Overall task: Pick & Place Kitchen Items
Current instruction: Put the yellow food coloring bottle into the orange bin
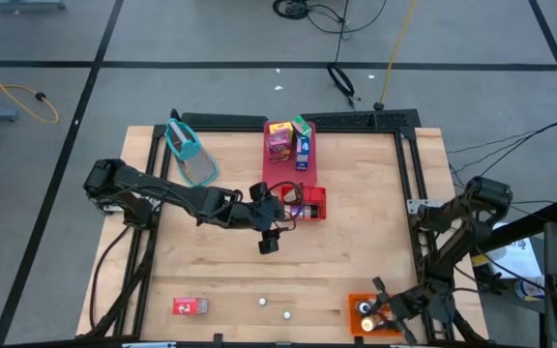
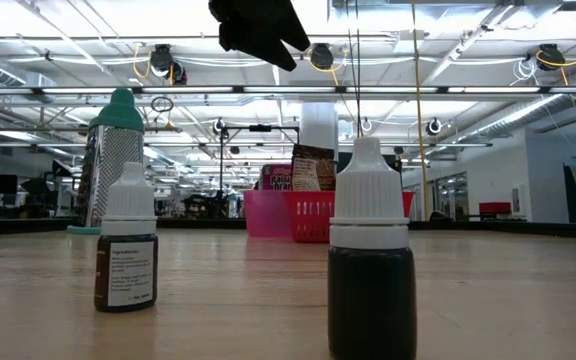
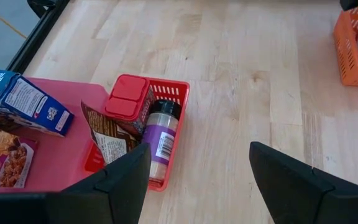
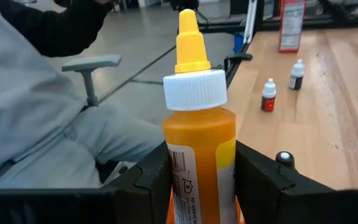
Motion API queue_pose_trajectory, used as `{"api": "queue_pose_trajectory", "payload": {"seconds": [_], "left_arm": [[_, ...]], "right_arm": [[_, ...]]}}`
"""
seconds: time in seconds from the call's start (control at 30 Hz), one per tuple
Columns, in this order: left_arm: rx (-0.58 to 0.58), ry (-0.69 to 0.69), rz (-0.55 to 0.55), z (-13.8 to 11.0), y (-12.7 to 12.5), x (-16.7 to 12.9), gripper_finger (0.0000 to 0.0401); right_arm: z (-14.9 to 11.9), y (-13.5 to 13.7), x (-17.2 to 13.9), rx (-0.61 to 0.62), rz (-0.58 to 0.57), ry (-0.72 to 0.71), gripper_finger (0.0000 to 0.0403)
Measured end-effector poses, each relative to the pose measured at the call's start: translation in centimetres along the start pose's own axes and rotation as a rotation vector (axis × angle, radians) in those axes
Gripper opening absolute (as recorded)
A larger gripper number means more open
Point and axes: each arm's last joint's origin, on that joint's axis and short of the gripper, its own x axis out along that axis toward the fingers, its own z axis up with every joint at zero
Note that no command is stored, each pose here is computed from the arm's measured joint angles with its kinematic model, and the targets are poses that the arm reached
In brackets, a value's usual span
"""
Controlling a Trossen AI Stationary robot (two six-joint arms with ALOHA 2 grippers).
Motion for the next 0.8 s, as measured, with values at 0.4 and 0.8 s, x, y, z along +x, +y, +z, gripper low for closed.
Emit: {"api": "queue_pose_trajectory", "payload": {"seconds": [0.4, 0.8], "left_arm": [[-0.003, 0.0, 0.0, 0.0, 0.0, 0.0, 0.0273], [-0.005, 0.001, 0.0, 0.0, 0.0, 0.0, 0.0273]], "right_arm": [[-2.3, -0.6, 0.6, 0.022, -0.064, 0.062, 0.0137], [-2.4, -1.0, 0.8, 0.048, -0.078, 0.06, 0.0143]]}}
